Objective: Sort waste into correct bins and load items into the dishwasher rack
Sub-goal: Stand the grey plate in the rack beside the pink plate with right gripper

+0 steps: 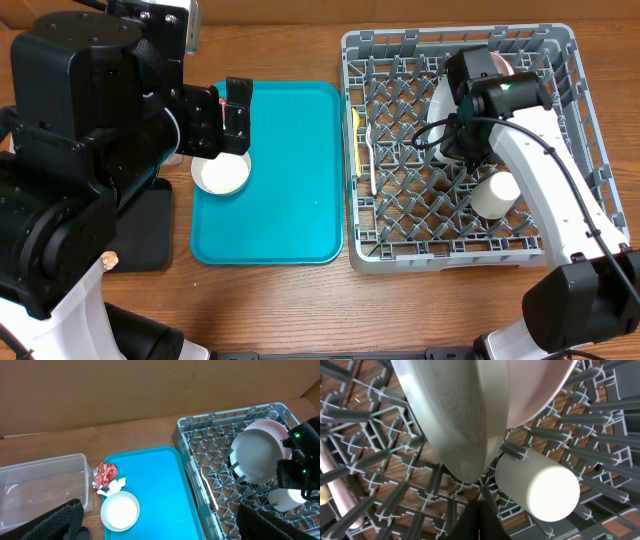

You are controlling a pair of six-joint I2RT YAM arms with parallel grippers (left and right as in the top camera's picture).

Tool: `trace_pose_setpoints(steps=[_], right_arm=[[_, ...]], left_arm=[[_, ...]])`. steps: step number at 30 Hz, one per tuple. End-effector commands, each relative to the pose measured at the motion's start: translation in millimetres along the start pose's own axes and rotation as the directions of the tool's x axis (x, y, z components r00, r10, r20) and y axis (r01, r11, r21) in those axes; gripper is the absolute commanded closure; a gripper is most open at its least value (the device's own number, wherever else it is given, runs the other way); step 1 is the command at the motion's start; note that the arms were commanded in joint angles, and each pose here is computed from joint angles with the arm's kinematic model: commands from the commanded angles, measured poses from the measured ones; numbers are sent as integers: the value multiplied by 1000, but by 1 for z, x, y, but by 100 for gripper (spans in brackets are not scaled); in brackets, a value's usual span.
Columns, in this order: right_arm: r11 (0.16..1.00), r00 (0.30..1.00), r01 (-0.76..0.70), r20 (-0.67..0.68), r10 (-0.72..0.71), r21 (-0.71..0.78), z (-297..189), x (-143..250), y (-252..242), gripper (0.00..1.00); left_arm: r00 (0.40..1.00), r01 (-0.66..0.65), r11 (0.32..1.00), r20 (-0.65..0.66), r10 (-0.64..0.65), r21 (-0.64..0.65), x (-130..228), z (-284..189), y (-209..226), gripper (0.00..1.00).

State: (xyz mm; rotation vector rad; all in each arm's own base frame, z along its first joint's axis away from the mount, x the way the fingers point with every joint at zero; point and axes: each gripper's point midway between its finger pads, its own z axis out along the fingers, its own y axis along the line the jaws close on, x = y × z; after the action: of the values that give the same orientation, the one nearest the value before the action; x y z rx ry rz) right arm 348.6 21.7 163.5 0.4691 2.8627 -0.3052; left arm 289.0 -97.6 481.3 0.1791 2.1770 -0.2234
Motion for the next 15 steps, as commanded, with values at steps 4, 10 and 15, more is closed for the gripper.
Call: trace_pose_setpoints(steps=[4,10,15], right_arm=[[998,998,-59,-37,59,-13,4,3,-13,96],[996,997,-78,23,79,-47,17,-12,-3,96],[994,993,-85,82,90,-65,16,-27,1,96]], left_arm=[[1000,1,1000,0,-1,-15,-1,2,3,0],[1000,1,1000,0,-1,-15,-1,2,3,0],[1000,1,1000,0,-1,-15,-1,2,3,0]])
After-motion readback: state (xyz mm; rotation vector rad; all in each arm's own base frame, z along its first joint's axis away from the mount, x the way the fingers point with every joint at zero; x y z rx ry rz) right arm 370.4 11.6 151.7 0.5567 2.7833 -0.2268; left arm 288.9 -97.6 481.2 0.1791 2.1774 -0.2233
